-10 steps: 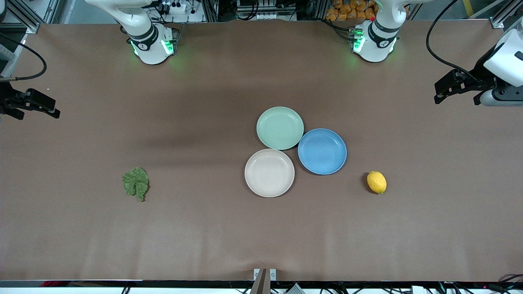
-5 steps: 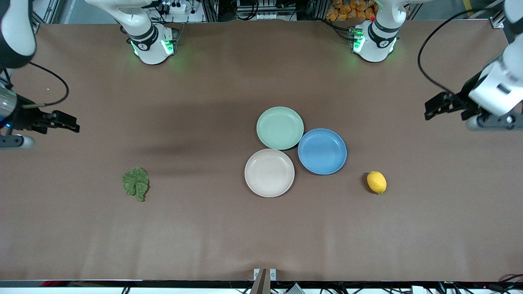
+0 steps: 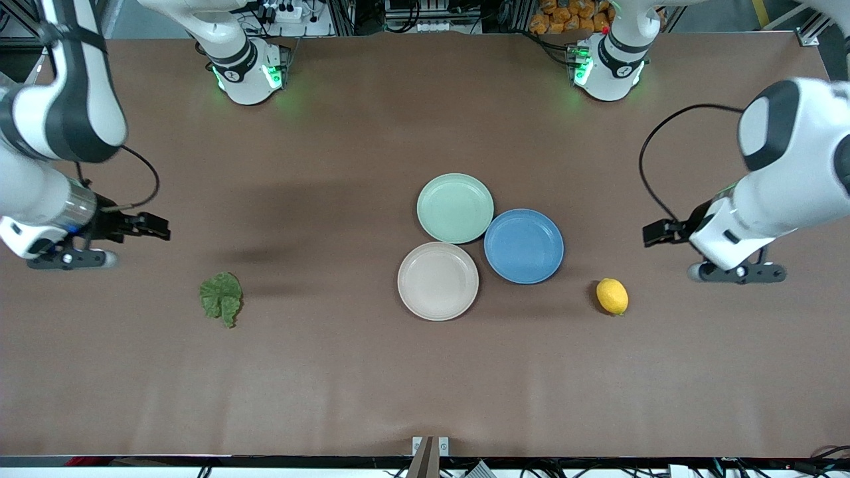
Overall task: Place lemon and lettuce in plates
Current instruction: 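Move the right gripper toward the lettuce while the left gripper approaches the lemon, then lower both grippers and close the right on lettuce, left on lemon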
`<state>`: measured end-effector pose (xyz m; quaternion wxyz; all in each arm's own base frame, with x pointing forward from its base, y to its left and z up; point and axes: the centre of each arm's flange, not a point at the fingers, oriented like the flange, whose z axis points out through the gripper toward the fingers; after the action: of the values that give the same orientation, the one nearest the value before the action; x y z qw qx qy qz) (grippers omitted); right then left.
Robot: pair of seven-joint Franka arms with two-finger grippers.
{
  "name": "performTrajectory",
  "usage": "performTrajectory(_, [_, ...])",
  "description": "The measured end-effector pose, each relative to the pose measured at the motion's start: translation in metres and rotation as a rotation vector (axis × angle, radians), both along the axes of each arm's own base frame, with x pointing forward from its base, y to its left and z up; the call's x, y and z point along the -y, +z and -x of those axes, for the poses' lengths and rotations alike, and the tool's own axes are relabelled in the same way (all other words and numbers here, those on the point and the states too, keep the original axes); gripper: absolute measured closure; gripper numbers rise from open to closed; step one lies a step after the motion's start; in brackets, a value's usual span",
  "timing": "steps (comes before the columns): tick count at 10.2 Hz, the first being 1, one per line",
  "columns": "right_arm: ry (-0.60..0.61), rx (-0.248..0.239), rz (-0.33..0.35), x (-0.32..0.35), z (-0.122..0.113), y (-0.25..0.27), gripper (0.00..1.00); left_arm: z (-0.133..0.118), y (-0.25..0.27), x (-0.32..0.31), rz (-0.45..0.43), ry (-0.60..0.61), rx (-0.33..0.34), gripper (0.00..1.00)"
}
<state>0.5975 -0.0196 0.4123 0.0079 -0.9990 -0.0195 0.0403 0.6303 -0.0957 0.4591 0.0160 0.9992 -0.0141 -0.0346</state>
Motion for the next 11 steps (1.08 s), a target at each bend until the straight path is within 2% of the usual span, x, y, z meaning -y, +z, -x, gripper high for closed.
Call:
performTrajectory(2, [0.009, 0.023, 0.006, -0.006, -0.007, -0.055, 0.00, -0.001, -0.037, 0.002, 0.002, 0.029, 0.008, 0.00])
performTrajectory(4, [0.013, 0.045, 0.014, -0.008, -0.014, -0.106, 0.01, -0.002, -0.074, 0.005, -0.005, 0.075, -0.012, 0.00])
performTrajectory(6, [0.009, 0.078, 0.017, -0.008, -0.021, -0.150, 0.08, -0.009, -0.114, 0.006, -0.007, 0.104, -0.024, 0.00])
performTrajectory(7, [-0.007, 0.092, 0.008, -0.008, -0.024, -0.169, 0.14, -0.012, -0.132, 0.006, -0.004, 0.111, -0.028, 0.00])
performTrajectory(11, [-0.057, 0.123, -0.024, -0.012, -0.027, -0.218, 0.15, -0.017, -0.200, 0.003, -0.061, 0.119, -0.047, 0.00])
